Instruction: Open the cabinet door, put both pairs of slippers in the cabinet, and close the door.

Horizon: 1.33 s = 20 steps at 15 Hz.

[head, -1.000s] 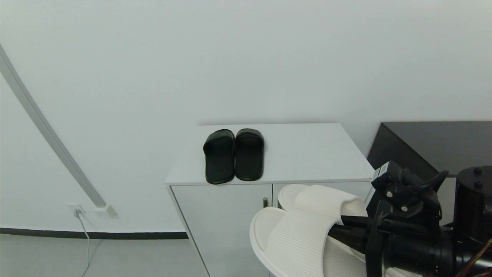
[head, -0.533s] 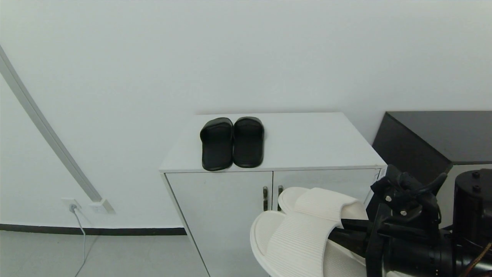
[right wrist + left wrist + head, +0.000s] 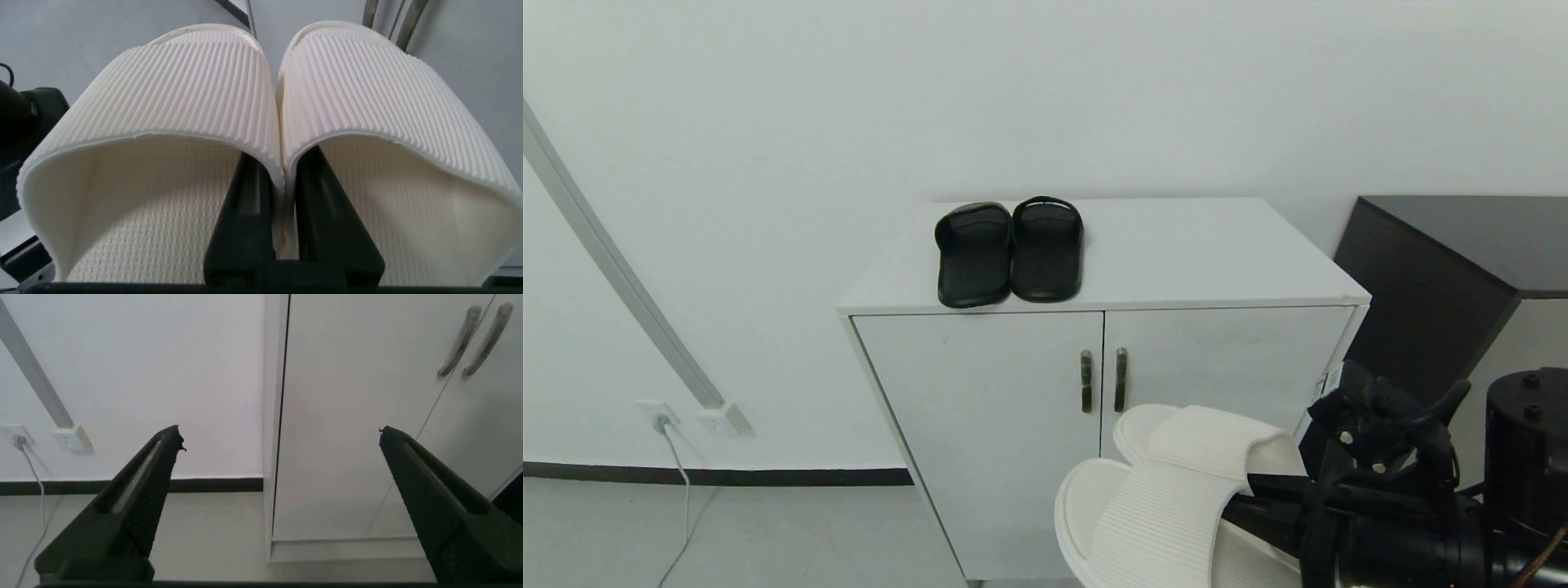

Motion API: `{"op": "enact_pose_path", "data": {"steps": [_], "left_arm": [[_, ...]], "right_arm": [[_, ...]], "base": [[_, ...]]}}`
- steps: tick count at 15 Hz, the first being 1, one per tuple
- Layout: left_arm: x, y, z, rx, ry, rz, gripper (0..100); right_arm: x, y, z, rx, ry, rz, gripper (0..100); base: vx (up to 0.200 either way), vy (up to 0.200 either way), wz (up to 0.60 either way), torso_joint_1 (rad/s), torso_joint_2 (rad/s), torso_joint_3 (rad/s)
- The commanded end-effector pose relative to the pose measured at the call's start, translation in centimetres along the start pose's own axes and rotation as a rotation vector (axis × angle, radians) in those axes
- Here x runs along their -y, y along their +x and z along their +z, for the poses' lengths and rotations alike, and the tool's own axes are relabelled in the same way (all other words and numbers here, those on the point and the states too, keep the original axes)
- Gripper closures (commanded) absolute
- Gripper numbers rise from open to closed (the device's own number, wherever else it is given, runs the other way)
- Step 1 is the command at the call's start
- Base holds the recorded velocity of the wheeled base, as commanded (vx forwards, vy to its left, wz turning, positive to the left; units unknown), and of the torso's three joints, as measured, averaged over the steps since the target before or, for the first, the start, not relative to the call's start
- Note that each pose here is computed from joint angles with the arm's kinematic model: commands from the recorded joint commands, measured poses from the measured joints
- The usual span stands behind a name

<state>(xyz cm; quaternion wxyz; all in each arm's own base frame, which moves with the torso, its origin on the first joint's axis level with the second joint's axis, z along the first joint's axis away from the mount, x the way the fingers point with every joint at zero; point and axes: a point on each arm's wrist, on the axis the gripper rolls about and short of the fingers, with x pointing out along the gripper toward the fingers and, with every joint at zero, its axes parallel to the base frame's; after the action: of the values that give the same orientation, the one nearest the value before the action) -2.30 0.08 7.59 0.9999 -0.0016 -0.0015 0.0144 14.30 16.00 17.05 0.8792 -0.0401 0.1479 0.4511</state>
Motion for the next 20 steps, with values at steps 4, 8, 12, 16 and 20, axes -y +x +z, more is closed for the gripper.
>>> {"op": "enact_pose_path", "data": {"steps": [4, 8, 12, 16, 20], "left_arm": [[0.00, 0.01, 0.00, -0.001, 0.000, 0.000, 0], [0.00, 0.01, 0.00, -0.001, 0.002, -0.001, 0], [0.01, 0.01, 0.00, -0.001, 0.011, -0.004, 0], [0.04, 0.01, 0.00, -0.001, 0.011, -0.018, 0], [0.03, 0.01, 0.00, -0.001, 0.011, -0.015, 0]], "right_arm": [[0.00, 0.00, -0.11, -0.004, 0.001, 0.000, 100], [0.00, -0.02, -0.28, -0.010, 0.002, 0.002, 100], [-0.06, -0.27, -0.17, -0.001, 0.000, 0.002, 100], [-0.03, -0.13, -0.75, -0.025, 0.003, 0.003, 100], [-0.05, -0.24, -0.71, -0.020, 0.002, 0.003, 100]], "base": [[0.000, 0.000, 0.00, -0.184, 0.50, 0.317], [0.000, 0.000, 0.00, -0.155, 0.48, 0.327], [0.000, 0.000, 0.00, -0.124, 0.47, 0.342], [0.000, 0.000, 0.00, -0.074, 0.45, 0.366], [0.000, 0.000, 0.00, -0.024, 0.38, 0.352]]}}
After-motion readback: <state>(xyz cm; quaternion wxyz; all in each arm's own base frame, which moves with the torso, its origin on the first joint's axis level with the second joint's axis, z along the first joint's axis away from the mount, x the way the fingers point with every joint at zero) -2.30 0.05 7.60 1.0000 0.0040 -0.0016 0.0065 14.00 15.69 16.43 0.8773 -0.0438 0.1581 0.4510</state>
